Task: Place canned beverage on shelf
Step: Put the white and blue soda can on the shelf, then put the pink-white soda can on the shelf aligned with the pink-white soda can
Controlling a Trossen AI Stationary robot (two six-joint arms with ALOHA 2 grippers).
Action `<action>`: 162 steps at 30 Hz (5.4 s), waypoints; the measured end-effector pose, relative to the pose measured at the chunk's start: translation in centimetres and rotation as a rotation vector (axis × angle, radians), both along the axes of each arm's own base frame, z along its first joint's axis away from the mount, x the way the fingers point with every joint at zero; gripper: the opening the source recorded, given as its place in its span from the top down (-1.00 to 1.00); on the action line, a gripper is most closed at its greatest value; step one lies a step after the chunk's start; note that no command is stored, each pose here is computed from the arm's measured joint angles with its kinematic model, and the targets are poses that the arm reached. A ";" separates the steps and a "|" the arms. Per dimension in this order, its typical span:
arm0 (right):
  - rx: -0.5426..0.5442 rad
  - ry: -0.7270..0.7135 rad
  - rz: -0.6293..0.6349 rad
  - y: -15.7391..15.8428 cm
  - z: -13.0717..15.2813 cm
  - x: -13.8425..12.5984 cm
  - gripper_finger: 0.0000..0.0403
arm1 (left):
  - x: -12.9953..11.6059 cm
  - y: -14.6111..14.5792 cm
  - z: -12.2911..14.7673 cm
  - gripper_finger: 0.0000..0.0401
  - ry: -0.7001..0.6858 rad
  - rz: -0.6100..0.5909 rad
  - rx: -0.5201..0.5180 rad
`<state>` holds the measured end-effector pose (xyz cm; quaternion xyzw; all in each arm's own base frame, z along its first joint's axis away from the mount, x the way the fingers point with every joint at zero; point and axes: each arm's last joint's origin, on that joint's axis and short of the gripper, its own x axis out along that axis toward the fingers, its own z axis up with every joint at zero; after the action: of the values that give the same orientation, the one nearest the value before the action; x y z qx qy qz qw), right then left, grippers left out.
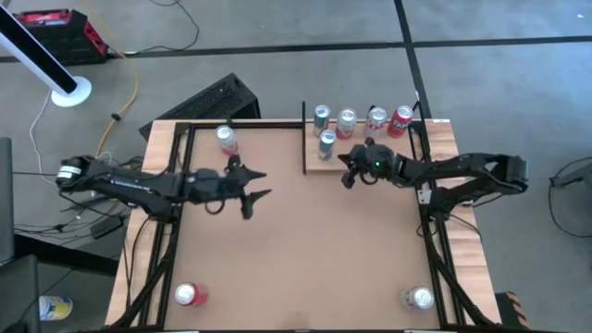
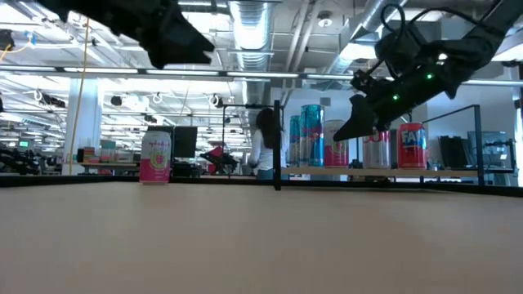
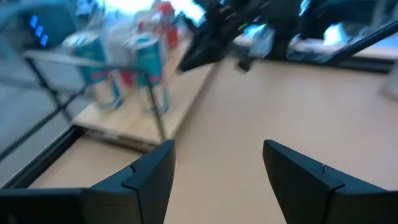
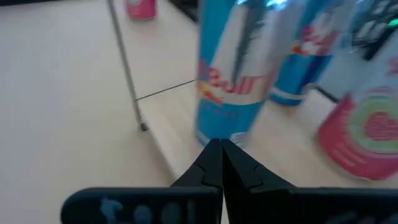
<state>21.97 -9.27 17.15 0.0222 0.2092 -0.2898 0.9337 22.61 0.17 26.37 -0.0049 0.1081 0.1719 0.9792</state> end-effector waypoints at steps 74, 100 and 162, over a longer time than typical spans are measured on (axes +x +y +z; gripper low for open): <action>0.103 0.295 0.153 -2.8 -0.9 1.6 0.90 | -2.1 1.2 -0.6 -0.11 -0.025 0.338 0.150; -0.060 0.350 0.388 8.5 0.0 3.7 0.90 | -4.8 22.8 3.5 -0.63 0.546 0.738 -0.480; 0.010 0.324 0.416 12.1 3.6 -0.7 0.90 | -1.5 18.3 -1.2 -0.38 0.811 0.329 -0.711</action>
<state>21.23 2.84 20.73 -0.0631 0.3574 -0.0905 0.9274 21.09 18.49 25.17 -0.2846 0.5250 0.2633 0.7576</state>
